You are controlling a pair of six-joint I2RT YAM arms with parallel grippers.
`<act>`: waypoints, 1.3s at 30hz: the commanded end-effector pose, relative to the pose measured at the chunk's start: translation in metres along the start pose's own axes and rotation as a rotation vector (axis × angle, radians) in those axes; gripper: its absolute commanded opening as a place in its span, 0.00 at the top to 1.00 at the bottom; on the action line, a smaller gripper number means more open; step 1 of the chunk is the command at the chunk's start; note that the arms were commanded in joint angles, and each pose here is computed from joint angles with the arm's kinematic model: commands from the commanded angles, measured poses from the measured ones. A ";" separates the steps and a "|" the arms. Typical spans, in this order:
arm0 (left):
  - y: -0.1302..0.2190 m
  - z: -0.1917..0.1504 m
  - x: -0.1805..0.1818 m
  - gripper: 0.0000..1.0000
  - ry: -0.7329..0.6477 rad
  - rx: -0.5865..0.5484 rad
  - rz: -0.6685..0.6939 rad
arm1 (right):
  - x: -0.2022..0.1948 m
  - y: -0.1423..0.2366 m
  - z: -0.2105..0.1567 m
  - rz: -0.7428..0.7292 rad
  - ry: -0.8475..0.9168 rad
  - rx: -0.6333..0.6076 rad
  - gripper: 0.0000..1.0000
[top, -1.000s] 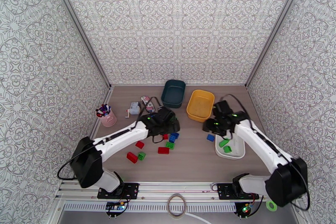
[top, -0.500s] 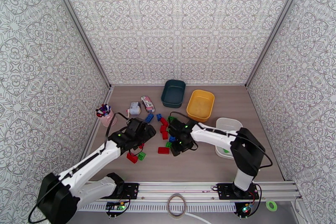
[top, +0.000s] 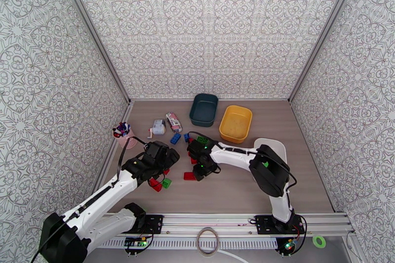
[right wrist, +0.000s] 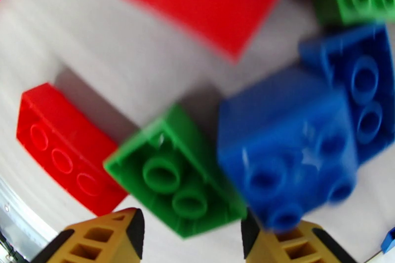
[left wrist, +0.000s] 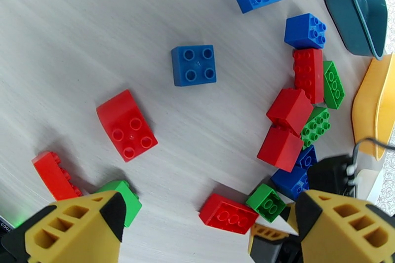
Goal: Sort the legos into containers by color
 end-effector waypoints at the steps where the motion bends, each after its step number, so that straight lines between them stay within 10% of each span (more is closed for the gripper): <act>1: -0.001 0.001 0.004 0.04 0.019 0.011 0.021 | 0.001 -0.004 0.009 -0.052 0.024 0.002 0.43; 25: -0.004 0.000 0.006 0.03 0.017 0.026 0.003 | -0.006 0.005 0.010 -0.034 -0.089 0.002 0.54; 39: -0.025 -0.016 -0.064 0.01 -0.132 0.086 -0.079 | -0.029 0.047 -0.009 -0.007 -0.203 -0.093 0.70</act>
Point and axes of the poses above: each hand's point on the last joint's axis, 136 mm out from that joint toward the fingers, its own y axis back along the fingers, its own x axis along the line the jaws close on, z = x × y, the point moved 4 cm from there along y, back along the fingers, and after that the axes turned 12 degrees about -y, right-handed, at the moved point
